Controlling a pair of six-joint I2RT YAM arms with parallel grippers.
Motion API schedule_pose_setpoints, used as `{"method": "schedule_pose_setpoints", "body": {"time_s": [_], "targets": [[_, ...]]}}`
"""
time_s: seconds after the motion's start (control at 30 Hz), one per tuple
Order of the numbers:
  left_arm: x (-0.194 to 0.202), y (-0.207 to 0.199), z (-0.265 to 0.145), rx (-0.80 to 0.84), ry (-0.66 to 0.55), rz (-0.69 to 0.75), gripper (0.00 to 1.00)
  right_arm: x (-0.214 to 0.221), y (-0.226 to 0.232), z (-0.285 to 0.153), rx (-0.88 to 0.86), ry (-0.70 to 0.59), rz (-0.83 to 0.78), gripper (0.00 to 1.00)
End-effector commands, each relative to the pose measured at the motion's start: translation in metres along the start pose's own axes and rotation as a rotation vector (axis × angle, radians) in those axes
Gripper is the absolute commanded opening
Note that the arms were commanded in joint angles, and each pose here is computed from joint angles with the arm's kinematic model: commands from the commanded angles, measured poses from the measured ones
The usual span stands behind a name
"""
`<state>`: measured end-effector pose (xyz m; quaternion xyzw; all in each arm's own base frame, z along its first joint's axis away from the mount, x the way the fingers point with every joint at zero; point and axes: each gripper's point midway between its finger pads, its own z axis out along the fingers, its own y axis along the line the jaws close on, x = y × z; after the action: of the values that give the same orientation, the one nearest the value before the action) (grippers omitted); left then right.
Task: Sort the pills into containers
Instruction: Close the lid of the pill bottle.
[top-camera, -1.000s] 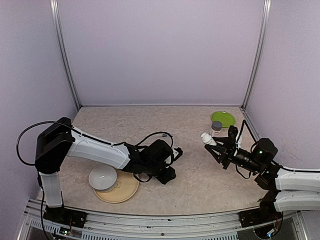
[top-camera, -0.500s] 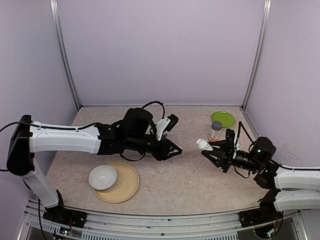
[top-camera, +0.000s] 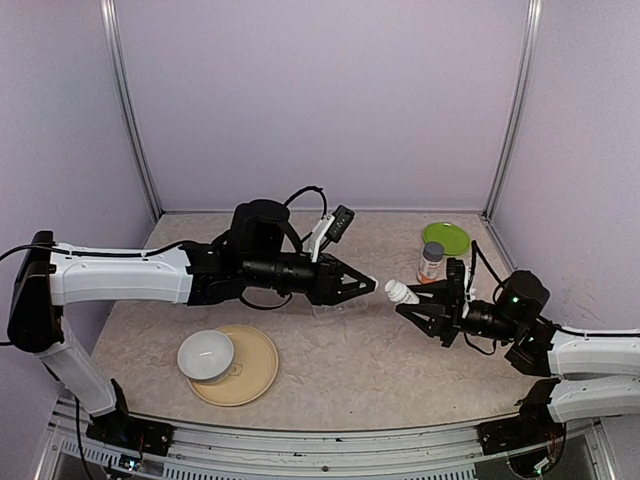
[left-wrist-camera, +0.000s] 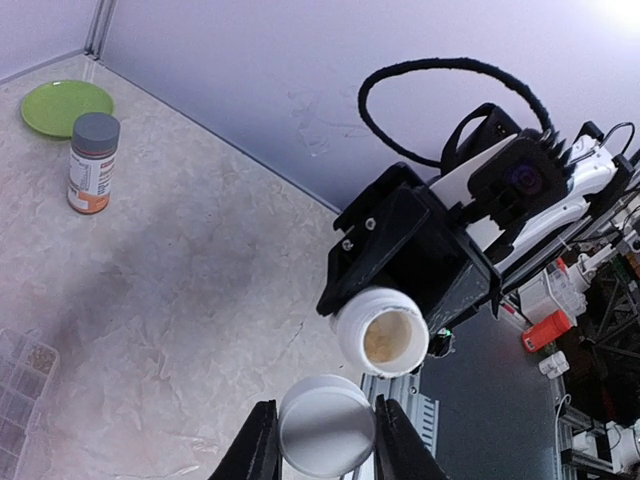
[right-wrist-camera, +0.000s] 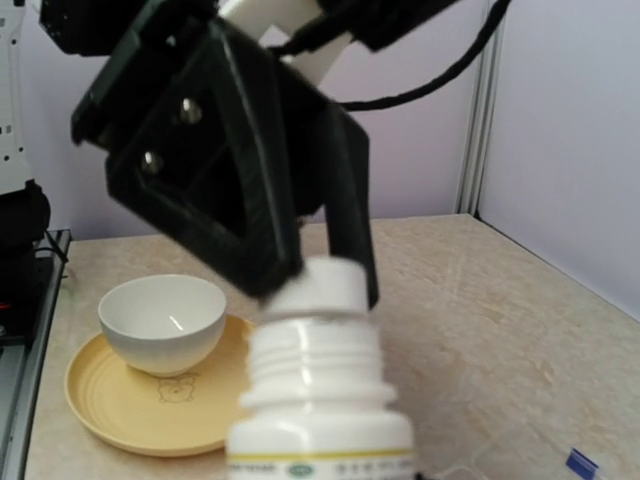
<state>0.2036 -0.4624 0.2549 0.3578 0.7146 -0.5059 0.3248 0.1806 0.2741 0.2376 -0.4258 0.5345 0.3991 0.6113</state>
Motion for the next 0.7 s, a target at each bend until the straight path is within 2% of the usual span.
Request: {"method": "schedule_pose_setpoints", "body": {"time_s": [0.0,0.33,0.67], "targets": [[-0.014,-0.016,0.001,0.093,-0.062,-0.022,0.25,-0.016,0.001,0.005,-0.004,-0.038,-0.011,0.0],[-0.014,-0.02,0.009,0.147,-0.075,-0.047,0.26,-0.023,0.004,0.008,-0.015,-0.057,-0.003,0.0],[-0.012,-0.02,0.013,0.133,-0.074,-0.042,0.26,-0.027,0.007,0.013,-0.026,-0.063,-0.002,0.0]]}}
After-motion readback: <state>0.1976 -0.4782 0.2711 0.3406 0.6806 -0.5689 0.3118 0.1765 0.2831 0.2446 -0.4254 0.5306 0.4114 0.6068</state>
